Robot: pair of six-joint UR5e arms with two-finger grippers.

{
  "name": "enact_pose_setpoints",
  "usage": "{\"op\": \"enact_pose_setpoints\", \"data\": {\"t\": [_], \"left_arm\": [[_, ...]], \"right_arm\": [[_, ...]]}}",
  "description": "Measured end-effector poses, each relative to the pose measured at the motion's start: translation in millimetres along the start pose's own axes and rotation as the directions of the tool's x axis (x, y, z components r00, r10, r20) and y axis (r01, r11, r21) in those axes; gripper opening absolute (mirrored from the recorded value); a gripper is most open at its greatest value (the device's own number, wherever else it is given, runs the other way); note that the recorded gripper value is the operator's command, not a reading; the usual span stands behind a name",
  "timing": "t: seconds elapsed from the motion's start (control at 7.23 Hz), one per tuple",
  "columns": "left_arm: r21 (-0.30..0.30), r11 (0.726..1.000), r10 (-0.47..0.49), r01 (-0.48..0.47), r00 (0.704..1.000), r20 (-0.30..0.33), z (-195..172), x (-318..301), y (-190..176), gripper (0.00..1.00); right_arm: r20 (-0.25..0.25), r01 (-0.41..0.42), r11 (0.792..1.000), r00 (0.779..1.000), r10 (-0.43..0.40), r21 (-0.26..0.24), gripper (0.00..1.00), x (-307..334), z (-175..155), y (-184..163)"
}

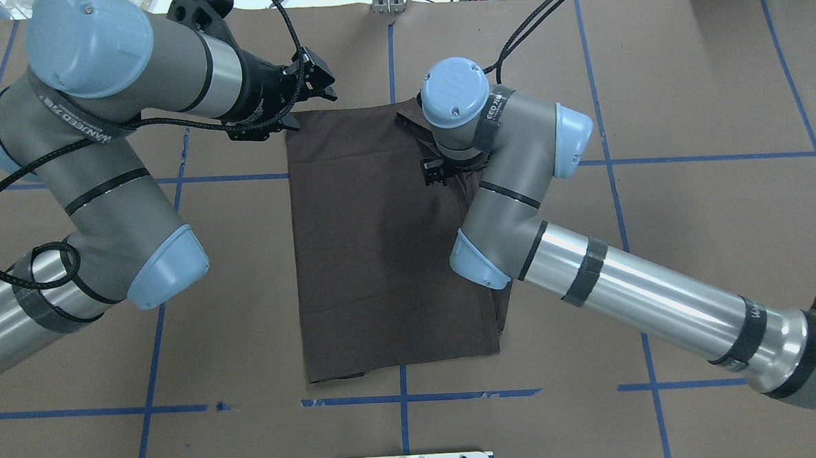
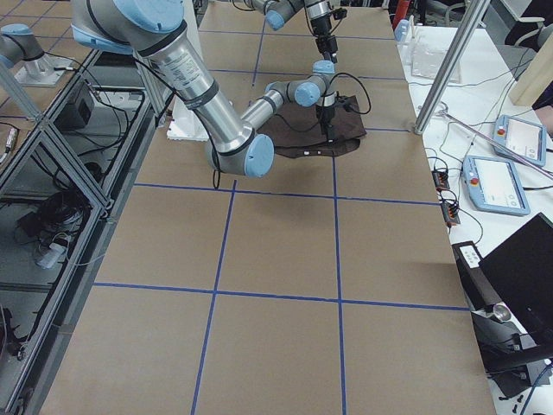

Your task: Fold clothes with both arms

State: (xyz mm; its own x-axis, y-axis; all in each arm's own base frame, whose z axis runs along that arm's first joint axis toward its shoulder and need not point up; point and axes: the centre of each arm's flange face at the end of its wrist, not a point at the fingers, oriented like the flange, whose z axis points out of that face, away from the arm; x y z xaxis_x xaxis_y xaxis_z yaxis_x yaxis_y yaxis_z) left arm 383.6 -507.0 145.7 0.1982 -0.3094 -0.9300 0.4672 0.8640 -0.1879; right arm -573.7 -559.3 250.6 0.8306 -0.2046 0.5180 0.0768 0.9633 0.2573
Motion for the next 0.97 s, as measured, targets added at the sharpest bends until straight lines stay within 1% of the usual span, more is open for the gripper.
{"op": "enact_pose_setpoints", "data": {"t": [0.14,0.41,0.55,0.69,0.83,0.97], "left_arm": [[-0.004,1.000,0.000,0.000,1.000,0.000,-2,-3,1,0.72],[-0.016,1.000,0.000,0.000,1.000,0.002,-5,-7,3,0.72],[-0.018,1.000,0.000,0.000,1.000,-0.001,-7,-7,3,0.72],[-0.018,1.000,-0.001,0.000,1.000,-0.001,-8,-8,3,0.72],[-0.018,1.000,-0.005,0.005,1.000,0.000,-9,-10,4,0.72],[-0.018,1.000,-0.014,0.014,1.000,-0.001,-10,-11,4,0.72]], "right_arm": [[0.003,-0.007,1.000,1.000,0.007,0.004,1.00,-13,7,-13],[-0.020,-0.010,1.000,1.000,0.010,0.005,1.00,-17,26,-26],[-0.030,-0.011,1.000,0.999,0.011,0.021,1.00,-10,36,-34],[-0.045,-0.006,0.999,0.999,0.008,0.036,1.00,7,41,-49],[-0.070,0.009,0.999,0.998,-0.006,0.041,1.00,40,47,-65],[-0.087,0.023,0.999,0.996,-0.018,0.048,1.00,67,45,-81]]}}
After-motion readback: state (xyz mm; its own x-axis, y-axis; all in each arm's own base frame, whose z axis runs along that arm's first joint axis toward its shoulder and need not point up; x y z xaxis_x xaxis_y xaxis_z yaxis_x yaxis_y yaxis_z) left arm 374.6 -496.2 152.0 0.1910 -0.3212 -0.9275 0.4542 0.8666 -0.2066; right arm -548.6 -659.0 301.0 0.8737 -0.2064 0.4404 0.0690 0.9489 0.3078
